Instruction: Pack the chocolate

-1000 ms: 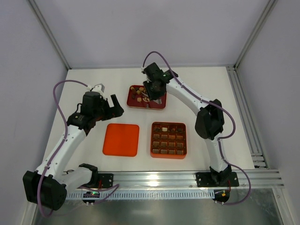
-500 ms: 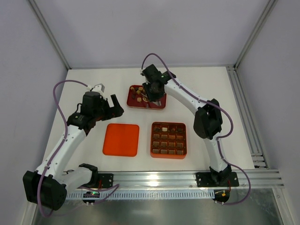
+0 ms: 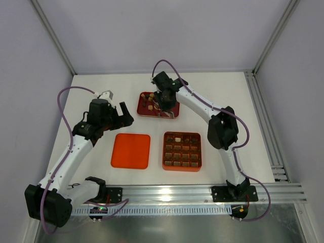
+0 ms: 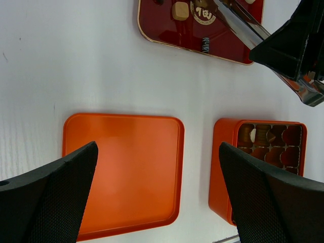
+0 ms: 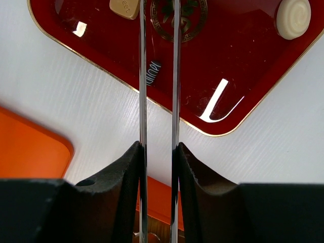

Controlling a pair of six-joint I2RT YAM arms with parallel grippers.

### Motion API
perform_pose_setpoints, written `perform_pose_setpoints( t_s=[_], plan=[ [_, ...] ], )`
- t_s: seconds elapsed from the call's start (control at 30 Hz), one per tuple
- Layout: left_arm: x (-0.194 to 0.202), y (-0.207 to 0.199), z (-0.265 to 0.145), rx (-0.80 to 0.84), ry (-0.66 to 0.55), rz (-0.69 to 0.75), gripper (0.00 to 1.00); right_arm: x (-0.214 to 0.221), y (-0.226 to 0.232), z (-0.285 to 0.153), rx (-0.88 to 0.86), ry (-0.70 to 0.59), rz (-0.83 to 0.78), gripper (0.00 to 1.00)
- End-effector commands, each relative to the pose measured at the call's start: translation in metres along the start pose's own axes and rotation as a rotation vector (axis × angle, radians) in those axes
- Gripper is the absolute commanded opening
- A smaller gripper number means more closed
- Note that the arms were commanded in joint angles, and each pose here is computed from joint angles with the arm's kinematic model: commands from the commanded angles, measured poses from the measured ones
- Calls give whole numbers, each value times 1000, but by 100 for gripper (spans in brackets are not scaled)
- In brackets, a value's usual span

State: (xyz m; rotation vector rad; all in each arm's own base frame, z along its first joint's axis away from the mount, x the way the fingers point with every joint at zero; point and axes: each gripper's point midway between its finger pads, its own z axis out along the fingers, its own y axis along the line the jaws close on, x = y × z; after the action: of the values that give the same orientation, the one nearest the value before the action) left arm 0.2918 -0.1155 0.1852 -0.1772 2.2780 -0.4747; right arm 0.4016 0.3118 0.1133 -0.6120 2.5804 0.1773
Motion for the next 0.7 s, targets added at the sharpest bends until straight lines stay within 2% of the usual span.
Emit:
perform_pose_setpoints(
  t_s=[0.0,0.37,0.67],
  plan=[
    [-6,-3,-2,20,-28,13,100,-16,1,-12,6,-52,-2,33],
    [-7,-4,-2,20,-30,12,100,-29,-9,-53,21,-121,13,31],
    [-6,-3,-1,18,-26,11,100,-24,-14,-66,21,-140,28,31]
  ],
)
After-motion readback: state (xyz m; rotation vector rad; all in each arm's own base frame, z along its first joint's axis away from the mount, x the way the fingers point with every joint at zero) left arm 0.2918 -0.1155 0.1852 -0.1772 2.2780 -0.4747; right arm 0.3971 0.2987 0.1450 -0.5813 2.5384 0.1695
